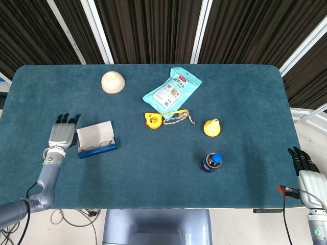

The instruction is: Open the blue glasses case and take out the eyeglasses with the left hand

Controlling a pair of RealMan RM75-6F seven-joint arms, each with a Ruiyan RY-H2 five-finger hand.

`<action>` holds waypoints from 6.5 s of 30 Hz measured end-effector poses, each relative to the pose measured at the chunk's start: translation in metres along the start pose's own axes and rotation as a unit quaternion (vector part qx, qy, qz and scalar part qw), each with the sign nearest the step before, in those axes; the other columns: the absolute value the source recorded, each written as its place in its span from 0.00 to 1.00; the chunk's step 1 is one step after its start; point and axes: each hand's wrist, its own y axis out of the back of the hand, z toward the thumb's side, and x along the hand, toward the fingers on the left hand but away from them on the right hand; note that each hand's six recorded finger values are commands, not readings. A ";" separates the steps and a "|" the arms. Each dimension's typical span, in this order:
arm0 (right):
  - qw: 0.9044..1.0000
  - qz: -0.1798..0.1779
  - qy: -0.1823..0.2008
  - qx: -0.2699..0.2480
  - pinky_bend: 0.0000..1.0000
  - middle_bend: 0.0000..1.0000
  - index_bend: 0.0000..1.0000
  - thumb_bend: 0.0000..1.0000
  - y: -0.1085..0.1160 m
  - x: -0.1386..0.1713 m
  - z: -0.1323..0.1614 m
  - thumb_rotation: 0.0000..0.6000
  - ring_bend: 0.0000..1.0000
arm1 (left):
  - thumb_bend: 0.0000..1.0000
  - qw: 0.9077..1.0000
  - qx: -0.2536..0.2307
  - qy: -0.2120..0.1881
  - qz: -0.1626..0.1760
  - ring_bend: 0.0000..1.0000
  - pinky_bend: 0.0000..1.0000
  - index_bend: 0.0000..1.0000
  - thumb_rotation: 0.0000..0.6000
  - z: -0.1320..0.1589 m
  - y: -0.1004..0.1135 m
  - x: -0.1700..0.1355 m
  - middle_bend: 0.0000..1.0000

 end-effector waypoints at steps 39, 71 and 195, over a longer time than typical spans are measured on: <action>1.000 -0.002 0.002 -0.002 0.21 0.00 0.00 0.17 0.000 0.000 0.001 1.00 0.00 | 0.39 0.987 0.077 -0.084 -0.115 0.88 0.97 0.20 1.00 -0.008 -0.025 -0.089 0.98; 1.000 -0.003 0.004 -0.004 0.21 0.00 0.00 0.17 0.001 0.001 0.001 1.00 0.00 | 0.39 0.961 0.024 -0.234 -0.147 0.89 0.97 0.15 1.00 0.095 -0.019 -0.142 0.98; 1.000 0.011 0.003 -0.017 0.21 0.00 0.00 0.19 -0.001 0.002 0.003 1.00 0.00 | 0.47 0.995 -0.024 -0.003 -0.092 0.94 1.00 0.51 1.00 0.033 -0.033 -0.084 1.00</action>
